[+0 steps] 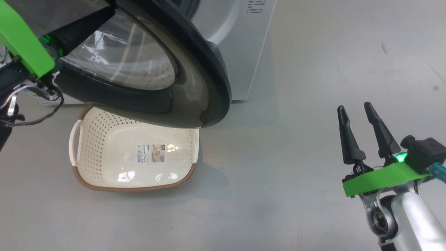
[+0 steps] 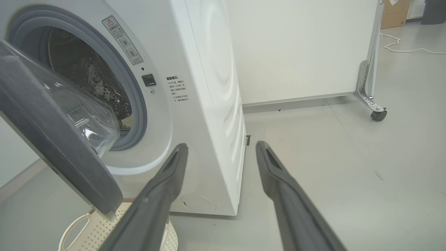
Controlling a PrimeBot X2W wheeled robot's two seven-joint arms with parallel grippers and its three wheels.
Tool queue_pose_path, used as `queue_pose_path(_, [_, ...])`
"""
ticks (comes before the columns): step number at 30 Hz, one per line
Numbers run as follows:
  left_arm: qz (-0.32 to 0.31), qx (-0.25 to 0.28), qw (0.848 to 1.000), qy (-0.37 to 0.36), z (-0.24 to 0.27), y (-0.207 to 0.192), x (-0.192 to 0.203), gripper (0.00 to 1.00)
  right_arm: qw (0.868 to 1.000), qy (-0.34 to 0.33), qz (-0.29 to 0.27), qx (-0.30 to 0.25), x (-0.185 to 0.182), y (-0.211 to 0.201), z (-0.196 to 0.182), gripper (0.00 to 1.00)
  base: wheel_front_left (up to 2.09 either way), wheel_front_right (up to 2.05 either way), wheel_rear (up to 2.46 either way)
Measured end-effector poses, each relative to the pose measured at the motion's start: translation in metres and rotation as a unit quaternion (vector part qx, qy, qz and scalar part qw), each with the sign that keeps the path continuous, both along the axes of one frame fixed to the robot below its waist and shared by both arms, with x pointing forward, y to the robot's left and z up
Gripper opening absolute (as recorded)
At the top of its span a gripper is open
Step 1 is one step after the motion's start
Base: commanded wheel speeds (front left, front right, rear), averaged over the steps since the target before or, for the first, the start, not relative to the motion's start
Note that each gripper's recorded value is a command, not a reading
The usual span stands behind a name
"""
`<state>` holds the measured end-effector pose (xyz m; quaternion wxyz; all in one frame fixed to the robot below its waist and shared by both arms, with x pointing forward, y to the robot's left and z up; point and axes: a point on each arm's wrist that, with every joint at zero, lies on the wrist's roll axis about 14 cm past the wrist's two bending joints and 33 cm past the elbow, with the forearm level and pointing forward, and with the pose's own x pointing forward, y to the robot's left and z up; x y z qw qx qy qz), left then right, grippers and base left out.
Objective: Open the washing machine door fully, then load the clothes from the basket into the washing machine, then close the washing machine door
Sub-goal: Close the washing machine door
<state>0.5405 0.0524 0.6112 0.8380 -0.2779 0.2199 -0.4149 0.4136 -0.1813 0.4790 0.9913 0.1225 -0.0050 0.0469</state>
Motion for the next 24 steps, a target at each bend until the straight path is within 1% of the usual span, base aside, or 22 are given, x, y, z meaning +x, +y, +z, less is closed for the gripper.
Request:
queue_pose_path(5, [0.007, 0.001, 1.000, -0.007, 0.003, 0.003, -0.002, 0.00, 1.000, -0.008, 0.000, 0.003, 0.002, 0.001, 0.005, 1.00, 0.00, 0.00, 0.00])
queue_pose_path(9, [0.020, -0.002, 1.000, -0.010, 0.006, 0.012, -0.008, 0.00, 1.000, -0.015, 0.006, 0.004, 0.003, 0.005, 0.010, 1.00, 0.00, 0.00, 0.00])
queue_pose_path(12, [0.036, -0.005, 0.999, 0.004, -0.003, 0.024, -0.016, 0.00, 1.000, -0.021, 0.013, 0.005, 0.004, 0.010, 0.014, 1.00, 0.00, 0.00, 0.00])
queue_pose_path(18, [0.073, 0.004, 0.997, 0.029, -0.031, 0.047, -0.035, 0.00, 0.999, -0.030, 0.027, 0.002, 0.003, 0.016, 0.021, 1.00, 0.00, 0.00, 0.00])
queue_pose_path(19, [0.079, 0.005, 0.996, 0.032, -0.034, 0.051, -0.039, 0.35, 0.999, -0.031, 0.029, 0.002, 0.002, 0.017, 0.021, 1.00, 0.00, 0.00, 0.00])
queue_pose_path(21, [0.089, 0.002, 0.995, 0.040, -0.041, 0.056, -0.046, 0.53, 0.999, -0.034, 0.032, 0.001, 0.001, 0.019, 0.023, 1.00, 0.00, 0.00, 0.00])
queue_pose_path(22, [0.094, 0.000, 0.995, 0.043, -0.044, 0.059, -0.049, 0.80, 0.999, -0.036, 0.033, 0.001, 0.001, 0.019, 0.025, 1.00, 0.00, 0.00, 0.00])
queue_pose_path(23, [0.101, -0.002, 0.994, 0.046, -0.047, 0.062, -0.052, 0.99, 0.999, -0.037, 0.035, 0.000, 0.001, 0.020, 0.026, 1.00, 0.00, 0.00, 0.00])
queue_pose_path(24, [0.106, -0.001, 0.993, 0.050, -0.052, 0.065, -0.055, 1.00, 0.999, -0.038, 0.036, -0.001, 0.001, 0.020, 0.027, 1.00, 0.00, 0.00, 0.00])
